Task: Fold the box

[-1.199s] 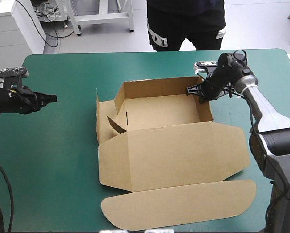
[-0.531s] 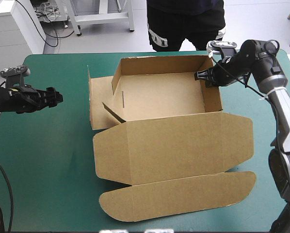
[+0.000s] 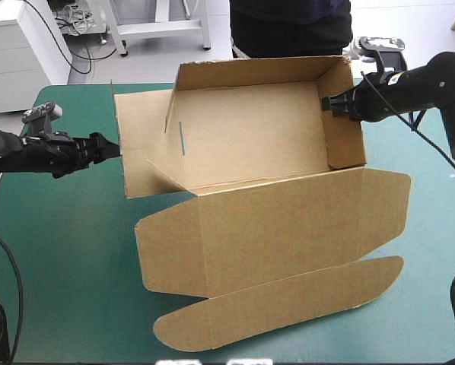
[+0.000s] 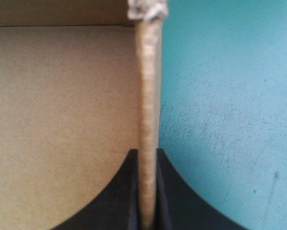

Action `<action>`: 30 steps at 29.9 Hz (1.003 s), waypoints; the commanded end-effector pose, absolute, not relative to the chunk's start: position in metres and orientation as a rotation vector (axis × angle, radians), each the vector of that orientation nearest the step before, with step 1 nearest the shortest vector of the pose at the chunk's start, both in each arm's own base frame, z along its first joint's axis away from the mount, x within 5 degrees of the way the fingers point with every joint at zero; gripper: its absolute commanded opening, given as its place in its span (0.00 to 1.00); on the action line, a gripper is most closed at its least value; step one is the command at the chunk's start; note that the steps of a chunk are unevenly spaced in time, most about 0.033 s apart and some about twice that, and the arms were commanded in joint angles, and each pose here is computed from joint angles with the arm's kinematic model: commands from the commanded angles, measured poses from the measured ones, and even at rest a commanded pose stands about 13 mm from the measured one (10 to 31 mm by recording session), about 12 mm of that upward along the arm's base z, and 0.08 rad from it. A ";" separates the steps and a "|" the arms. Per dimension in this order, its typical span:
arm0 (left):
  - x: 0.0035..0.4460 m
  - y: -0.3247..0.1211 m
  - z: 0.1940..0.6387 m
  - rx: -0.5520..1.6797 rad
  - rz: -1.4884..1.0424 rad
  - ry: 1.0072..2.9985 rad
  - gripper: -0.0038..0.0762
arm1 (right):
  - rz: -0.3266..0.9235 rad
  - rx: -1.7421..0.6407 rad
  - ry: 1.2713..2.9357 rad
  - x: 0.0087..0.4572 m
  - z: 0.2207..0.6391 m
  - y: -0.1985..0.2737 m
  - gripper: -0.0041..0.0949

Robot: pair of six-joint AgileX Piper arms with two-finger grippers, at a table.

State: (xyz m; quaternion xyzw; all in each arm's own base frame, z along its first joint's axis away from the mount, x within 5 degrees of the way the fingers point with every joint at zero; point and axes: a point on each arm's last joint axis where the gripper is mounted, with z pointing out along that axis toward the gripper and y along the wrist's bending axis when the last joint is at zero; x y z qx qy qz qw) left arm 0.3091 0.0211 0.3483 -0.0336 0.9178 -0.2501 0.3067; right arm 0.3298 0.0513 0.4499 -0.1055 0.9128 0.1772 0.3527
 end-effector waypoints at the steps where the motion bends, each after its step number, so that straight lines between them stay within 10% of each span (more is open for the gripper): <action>1: 0.305 0.010 0.376 -0.038 -0.781 2.282 0.82 | 0.504 -0.248 2.253 0.322 0.471 0.051 0.02; 30: 0.298 -0.002 0.382 0.104 -0.950 2.246 0.82 | 0.621 -0.253 2.368 0.403 0.380 0.121 0.02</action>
